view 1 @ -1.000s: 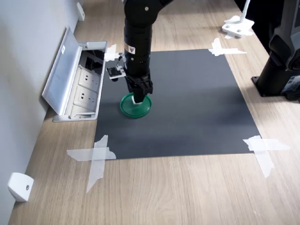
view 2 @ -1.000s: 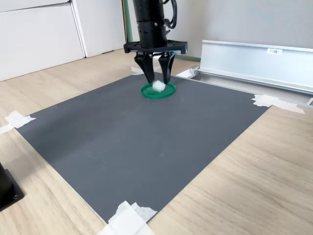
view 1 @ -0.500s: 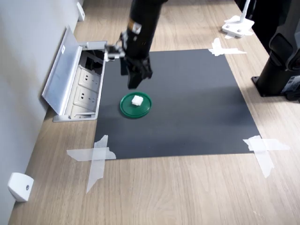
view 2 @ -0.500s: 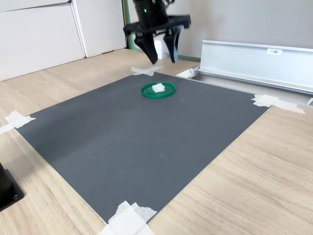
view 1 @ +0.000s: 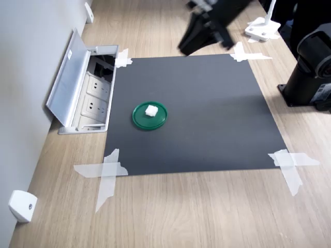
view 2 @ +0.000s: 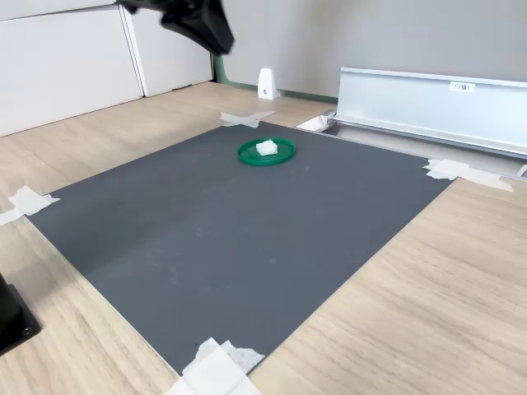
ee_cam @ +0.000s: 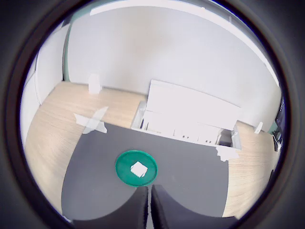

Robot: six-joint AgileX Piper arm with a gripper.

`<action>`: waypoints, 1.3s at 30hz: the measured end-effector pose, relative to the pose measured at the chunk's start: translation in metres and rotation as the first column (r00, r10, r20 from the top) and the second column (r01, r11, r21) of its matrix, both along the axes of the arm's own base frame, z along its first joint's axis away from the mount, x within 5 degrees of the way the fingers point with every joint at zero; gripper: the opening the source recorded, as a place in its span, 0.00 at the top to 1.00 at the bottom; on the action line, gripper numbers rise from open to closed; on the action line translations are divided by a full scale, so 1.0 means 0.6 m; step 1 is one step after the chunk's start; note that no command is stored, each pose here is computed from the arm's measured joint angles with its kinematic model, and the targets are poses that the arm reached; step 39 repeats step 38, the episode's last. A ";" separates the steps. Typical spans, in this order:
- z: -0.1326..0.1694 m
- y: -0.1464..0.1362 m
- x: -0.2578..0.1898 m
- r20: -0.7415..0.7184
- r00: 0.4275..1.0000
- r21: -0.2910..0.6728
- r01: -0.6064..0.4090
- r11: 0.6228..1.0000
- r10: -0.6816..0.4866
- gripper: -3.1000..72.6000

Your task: Grasp a white terminal and put it on the green lid.

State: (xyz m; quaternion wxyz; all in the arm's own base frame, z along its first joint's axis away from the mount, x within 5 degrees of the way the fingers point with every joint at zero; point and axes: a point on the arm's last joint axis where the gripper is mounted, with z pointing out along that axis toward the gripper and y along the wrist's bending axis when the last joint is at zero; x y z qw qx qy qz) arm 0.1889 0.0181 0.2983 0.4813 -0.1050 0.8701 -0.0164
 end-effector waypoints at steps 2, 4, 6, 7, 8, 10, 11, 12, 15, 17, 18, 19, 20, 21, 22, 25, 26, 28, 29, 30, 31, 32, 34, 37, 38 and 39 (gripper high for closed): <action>-0.009 -0.004 -0.041 0.052 0.999 0.006 -0.001 1.000 0.000 0.96; -0.022 -0.010 -0.075 0.087 0.996 0.011 0.009 1.000 -0.009 0.96; -0.039 -0.020 -0.109 0.121 0.992 0.020 0.045 0.999 -0.047 0.96; -0.052 -0.026 -0.121 0.125 0.989 0.024 0.073 0.997 -0.076 0.96; -0.062 -0.032 -0.134 0.136 0.985 0.032 0.106 0.994 -0.109 0.96; -0.083 -0.041 -0.157 0.155 0.972 0.053 0.169 0.984 -0.175 0.96; -0.093 -0.043 -0.166 0.167 0.966 0.060 0.191 0.980 -0.198 0.96; -0.098 -0.044 -0.174 0.182 0.960 0.065 0.202 0.977 -0.211 0.96; -0.116 -0.045 -0.192 0.216 0.949 0.073 0.217 0.973 -0.228 0.96; -0.126 -0.044 -0.199 0.226 0.947 0.077 0.217 0.973 -0.229 0.96; -0.131 -0.044 -0.202 0.228 0.946 0.077 0.217 0.973 -0.229 0.96; -0.137 -0.043 -0.204 0.229 0.946 0.078 0.217 0.973 -0.229 0.96; -0.142 -0.043 -0.206 0.227 0.947 0.078 0.217 0.973 -0.229 0.96; -0.146 -0.043 -0.208 0.228 0.946 0.078 0.217 0.973 -0.229 0.96; -0.150 -0.043 -0.209 0.230 0.946 0.078 0.217 0.973 -0.229 0.96; -0.153 -0.043 -0.212 0.240 0.943 0.079 0.216 0.973 -0.229 0.96; -0.152 -0.043 -0.212 0.245 0.942 0.080 0.216 0.973 -0.229 0.96; -0.152 -0.043 -0.213 0.247 0.942 0.079 0.215 0.973 -0.229 0.96; -0.152 -0.043 -0.213 0.247 0.942 0.079 0.215 0.973 -0.229 0.96; -0.152 -0.043 -0.213 0.247 0.942 0.080 0.216 0.973 -0.229 0.96; -0.152 -0.043 -0.213 0.247 0.941 0.081 0.216 0.973 -0.229 0.96; -0.152 -0.043 -0.213 0.247 0.941 0.081 0.216 0.973 -0.230 0.96; -0.152 -0.043 -0.213 0.247 0.941 0.082 0.216 0.973 -0.230 0.96; -0.152 -0.043 -0.213 0.248 0.941 0.083 0.216 0.973 -0.230 0.96; -0.152 -0.043 -0.213 0.248 0.941 0.083 0.216 0.973 -0.230 0.96; -0.152 -0.043 -0.213 0.248 0.941 0.083 0.216 0.973 -0.230 0.96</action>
